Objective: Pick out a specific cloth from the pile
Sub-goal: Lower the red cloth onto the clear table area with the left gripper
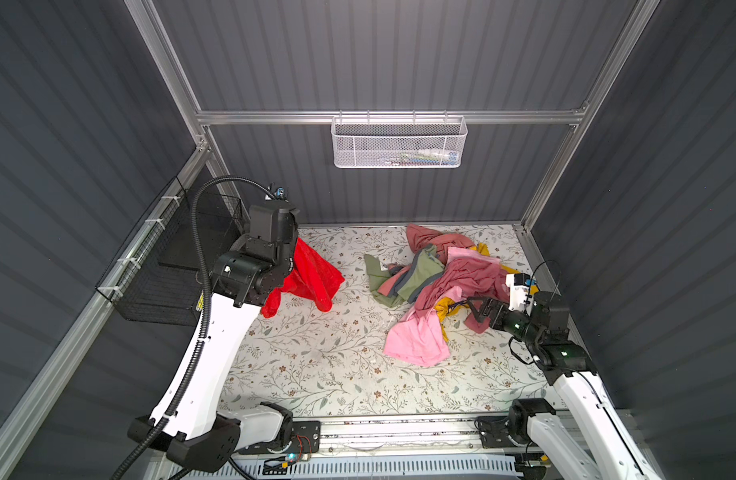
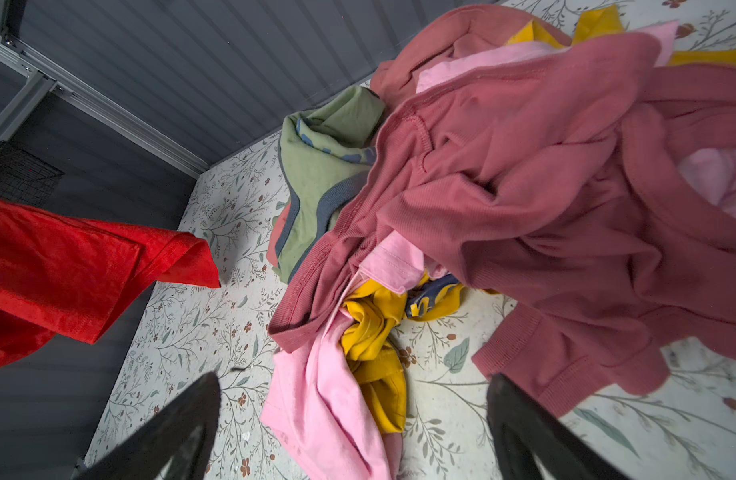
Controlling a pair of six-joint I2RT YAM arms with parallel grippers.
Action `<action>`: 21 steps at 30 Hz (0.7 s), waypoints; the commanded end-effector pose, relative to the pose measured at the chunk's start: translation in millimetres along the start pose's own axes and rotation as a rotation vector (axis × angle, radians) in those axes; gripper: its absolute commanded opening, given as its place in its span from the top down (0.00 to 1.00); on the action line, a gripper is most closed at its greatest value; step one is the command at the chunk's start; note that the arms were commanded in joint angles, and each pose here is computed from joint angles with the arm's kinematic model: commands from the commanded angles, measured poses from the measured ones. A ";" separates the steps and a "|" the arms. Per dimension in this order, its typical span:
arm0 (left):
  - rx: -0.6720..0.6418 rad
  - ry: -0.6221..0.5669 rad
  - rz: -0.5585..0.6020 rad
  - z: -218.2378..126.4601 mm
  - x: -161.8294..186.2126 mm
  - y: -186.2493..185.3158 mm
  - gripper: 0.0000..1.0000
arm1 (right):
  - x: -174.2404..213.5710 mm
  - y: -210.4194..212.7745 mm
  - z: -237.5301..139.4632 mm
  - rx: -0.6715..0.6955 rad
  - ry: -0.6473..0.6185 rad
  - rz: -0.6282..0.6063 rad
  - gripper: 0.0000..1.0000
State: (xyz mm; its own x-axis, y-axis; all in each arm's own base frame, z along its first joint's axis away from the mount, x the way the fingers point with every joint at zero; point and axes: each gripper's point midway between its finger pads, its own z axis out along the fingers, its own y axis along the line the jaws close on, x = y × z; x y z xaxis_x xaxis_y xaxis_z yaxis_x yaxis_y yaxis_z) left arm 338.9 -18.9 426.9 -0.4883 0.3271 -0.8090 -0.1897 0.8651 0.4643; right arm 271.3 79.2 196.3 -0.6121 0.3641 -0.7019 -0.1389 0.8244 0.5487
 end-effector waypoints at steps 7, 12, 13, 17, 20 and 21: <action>0.020 0.136 0.245 65.9 17.9 -64.1 1.00 | -5.9 1.2 -0.4 0.000 -0.016 -0.005 0.01; 0.078 0.186 0.311 107.6 35.1 -108.0 1.00 | -1.8 -0.9 -0.9 0.003 -0.015 -0.002 0.01; 0.077 0.196 0.314 114.2 38.3 -113.3 1.00 | -1.9 -0.6 -1.5 0.002 -0.018 -0.002 0.01; 0.076 0.222 0.267 142.1 49.1 -125.3 1.00 | 0.3 -1.6 -3.9 0.007 -0.019 -0.006 0.01; 0.092 0.245 0.198 163.8 61.6 -130.6 1.00 | 0.9 -1.6 -5.3 0.007 -0.025 -0.006 0.01; 0.096 0.262 0.175 171.3 68.2 -131.9 1.00 | 1.4 -1.3 -5.7 0.006 -0.024 -0.006 0.01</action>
State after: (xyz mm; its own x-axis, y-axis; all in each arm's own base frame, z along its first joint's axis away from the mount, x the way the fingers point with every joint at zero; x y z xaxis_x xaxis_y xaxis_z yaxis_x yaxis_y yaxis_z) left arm 461.9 -54.2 253.6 -0.7233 0.4571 -0.5177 0.0608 0.7888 0.6116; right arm 267.9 78.5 200.7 -0.5947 0.3678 -0.7149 -0.1475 0.8242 0.5468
